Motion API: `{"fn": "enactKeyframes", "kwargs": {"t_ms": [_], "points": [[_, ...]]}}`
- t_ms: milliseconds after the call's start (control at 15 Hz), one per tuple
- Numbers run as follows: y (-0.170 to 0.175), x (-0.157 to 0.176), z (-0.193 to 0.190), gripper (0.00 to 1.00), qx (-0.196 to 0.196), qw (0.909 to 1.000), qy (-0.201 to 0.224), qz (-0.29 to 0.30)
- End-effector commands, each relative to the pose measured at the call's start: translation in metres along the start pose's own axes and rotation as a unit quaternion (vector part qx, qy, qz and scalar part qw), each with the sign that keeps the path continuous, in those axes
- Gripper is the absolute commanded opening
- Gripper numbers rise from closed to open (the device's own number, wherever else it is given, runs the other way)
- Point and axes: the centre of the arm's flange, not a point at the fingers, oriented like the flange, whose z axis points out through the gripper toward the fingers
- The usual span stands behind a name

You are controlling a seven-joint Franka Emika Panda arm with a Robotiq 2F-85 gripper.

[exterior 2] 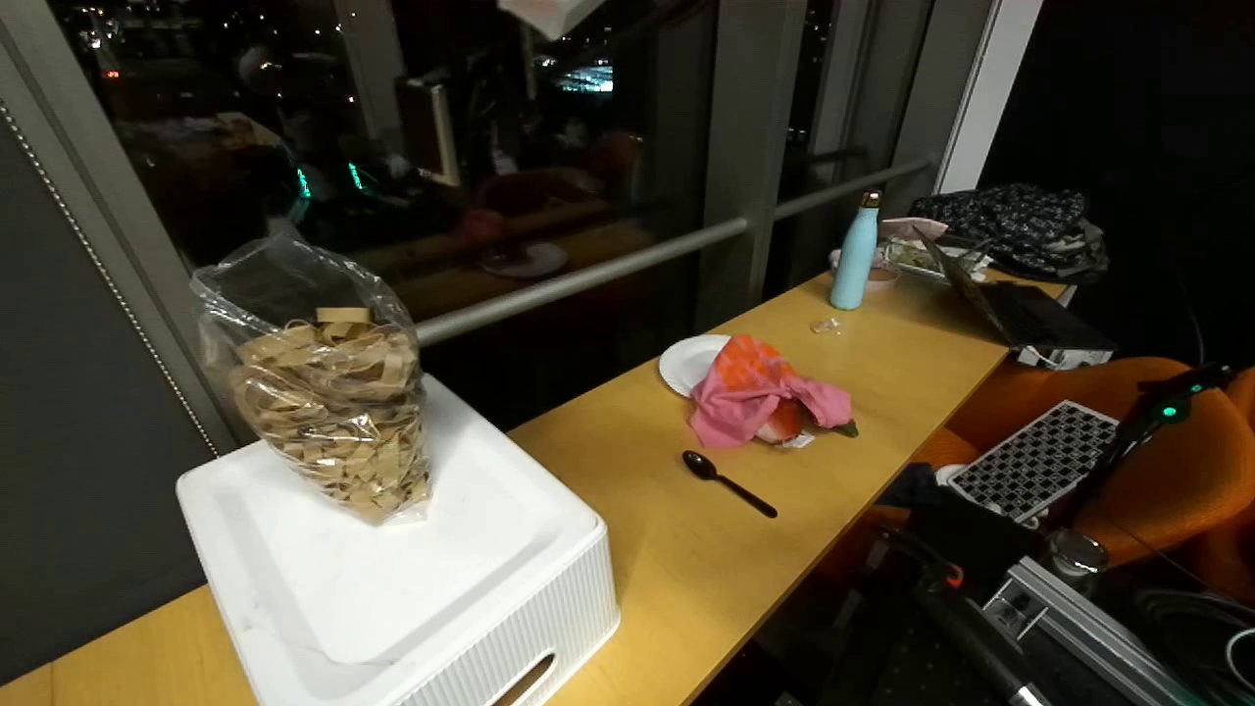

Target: Pick the three brown rubber bands from the table and put them in the clear rubber band bag one by one

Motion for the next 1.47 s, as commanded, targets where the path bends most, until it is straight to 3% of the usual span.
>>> {"fn": "enactKeyframes", "kwargs": {"t_ms": [0,333,733,867,1400], "points": [[0.062,-0.051,0.022,1.00,0.037,0.9945,-0.096,0.020],[0.088,-0.096,0.133,1.00,0.098,0.9723,-0.210,0.034],[0.040,-0.097,0.257,1.00,0.122,0.9499,-0.288,0.011],[0.014,-0.092,0.285,1.00,0.121,0.9503,-0.287,-0.008],[-0.049,-0.066,0.333,1.00,0.062,0.9796,-0.189,-0.032]]}}
